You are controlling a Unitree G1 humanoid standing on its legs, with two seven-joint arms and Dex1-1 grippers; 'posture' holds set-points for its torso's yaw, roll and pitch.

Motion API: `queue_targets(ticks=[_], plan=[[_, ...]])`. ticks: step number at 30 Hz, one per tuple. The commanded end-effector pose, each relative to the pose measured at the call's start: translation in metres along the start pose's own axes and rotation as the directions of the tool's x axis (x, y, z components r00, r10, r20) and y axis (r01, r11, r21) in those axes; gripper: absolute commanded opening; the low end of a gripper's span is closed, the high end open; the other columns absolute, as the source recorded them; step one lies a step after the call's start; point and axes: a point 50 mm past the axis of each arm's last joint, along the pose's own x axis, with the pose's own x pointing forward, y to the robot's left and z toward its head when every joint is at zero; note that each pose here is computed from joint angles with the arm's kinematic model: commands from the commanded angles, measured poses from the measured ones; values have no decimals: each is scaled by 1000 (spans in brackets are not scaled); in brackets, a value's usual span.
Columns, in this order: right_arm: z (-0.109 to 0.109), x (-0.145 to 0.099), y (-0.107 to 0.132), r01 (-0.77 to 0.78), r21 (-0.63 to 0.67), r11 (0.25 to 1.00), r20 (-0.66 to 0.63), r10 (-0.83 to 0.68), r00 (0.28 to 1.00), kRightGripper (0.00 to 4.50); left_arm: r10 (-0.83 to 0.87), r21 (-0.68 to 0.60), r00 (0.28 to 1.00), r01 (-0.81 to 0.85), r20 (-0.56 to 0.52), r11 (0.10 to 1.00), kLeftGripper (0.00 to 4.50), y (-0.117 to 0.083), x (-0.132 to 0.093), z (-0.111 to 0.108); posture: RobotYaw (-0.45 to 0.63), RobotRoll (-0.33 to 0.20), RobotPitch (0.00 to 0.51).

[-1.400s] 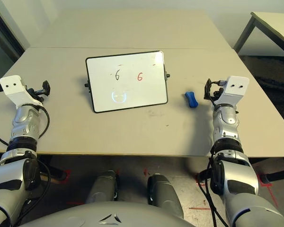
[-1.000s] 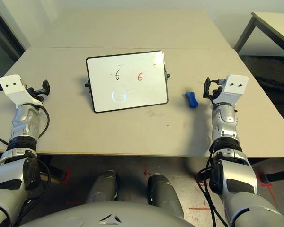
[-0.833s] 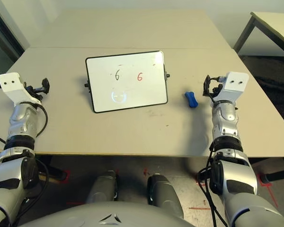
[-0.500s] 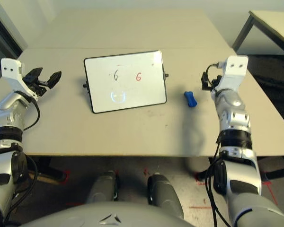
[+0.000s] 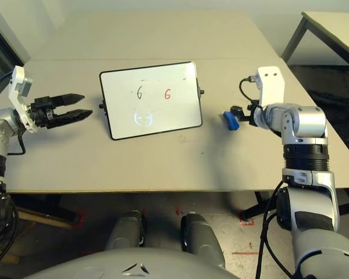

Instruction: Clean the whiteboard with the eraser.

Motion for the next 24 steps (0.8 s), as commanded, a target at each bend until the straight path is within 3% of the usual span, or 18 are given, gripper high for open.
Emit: queue_targets(ticks=[1, 6, 13, 15, 19, 24], plan=[[-4, 4, -3, 14, -21, 1000, -47, -15, 999, 4462, -48, 28, 996, 50, -79, 998, 4500, -7, 1, -3, 265, 0, 42], [-9, 12, -2, 13, -59, 998, -93, -18, 996, 4462, -61, 41, 995, 64, -79, 997, 4500, -11, 3, -4, 280, 0, 41], [-17, 28, -4, 8, -5, 1000, -117, -8, 993, 4306, -62, 53, 996, 66, -69, 996, 4500, -15, 6, -6, 299, 0, 40], [-20, 31, -6, 16, 5, 1000, -123, -15, 992, 3814, -60, 57, 996, 64, -65, 996, 4500, -16, 6, -6, 304, 0, 40], [-18, 30, -4, -3, 6, 1000, -117, 4, 993, 2396, -55, 62, 997, 59, -62, 996, 4500, -17, 6, -7, 307, 0, 41], [-2, 19, 7, -60, -103, 993, -53, 55, 997, 515, -43, 65, 997, 47, -63, 997, 4500, -17, 5, -7, 304, 0, 43]])
